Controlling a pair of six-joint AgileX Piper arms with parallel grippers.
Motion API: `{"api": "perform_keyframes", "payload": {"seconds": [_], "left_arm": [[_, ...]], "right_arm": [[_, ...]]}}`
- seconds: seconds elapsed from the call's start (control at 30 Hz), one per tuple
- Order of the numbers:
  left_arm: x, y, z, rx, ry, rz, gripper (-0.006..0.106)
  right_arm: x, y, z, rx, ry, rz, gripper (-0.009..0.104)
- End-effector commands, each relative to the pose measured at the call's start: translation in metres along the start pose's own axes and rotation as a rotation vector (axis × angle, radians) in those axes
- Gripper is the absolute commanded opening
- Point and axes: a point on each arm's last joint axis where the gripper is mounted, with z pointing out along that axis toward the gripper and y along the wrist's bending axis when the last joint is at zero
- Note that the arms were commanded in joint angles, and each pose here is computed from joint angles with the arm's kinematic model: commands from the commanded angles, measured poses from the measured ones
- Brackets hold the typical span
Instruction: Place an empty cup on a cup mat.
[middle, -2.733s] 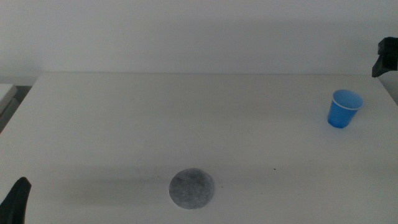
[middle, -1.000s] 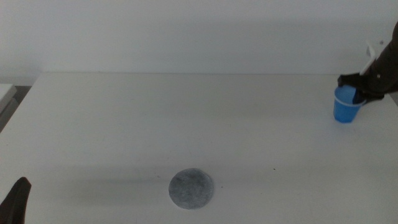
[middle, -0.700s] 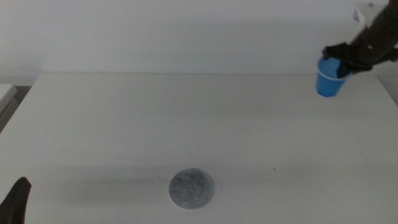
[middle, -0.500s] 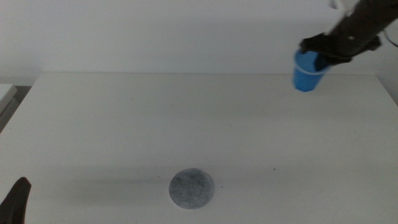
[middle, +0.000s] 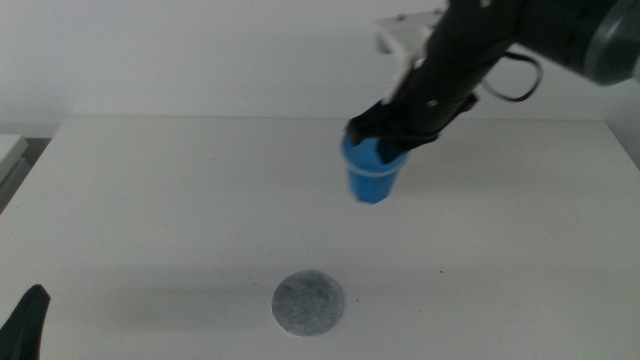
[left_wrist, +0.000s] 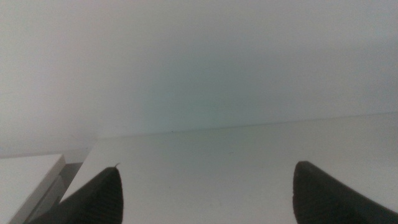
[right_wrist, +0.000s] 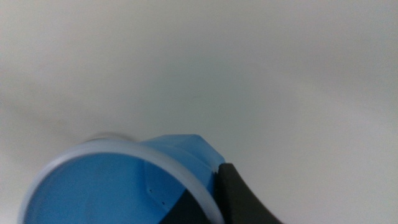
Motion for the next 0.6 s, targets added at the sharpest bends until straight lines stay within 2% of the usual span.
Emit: {"api": "perform_keyframes", "payload": {"seconds": [0.0,0.3,0.57], "left_arm": [[-0.001,0.000,0.000,0.002,-0.009,-0.005,0.094],[-0.001,0.000,0.000,0.002,-0.009,-0.005,0.094],[-0.001,0.000,0.000,0.002,-0.009,-0.005,0.094]], "right_arm": [[0.001,0.019,-0.006,-0.020,-0.012,-0.024,-0.002],[0.010,0.070,-0.006,-0.074,-0.001,-0.120,-0.002],[0.014,0.083,0.013,-0.079,0.045,-0.116,-0.002]]}}
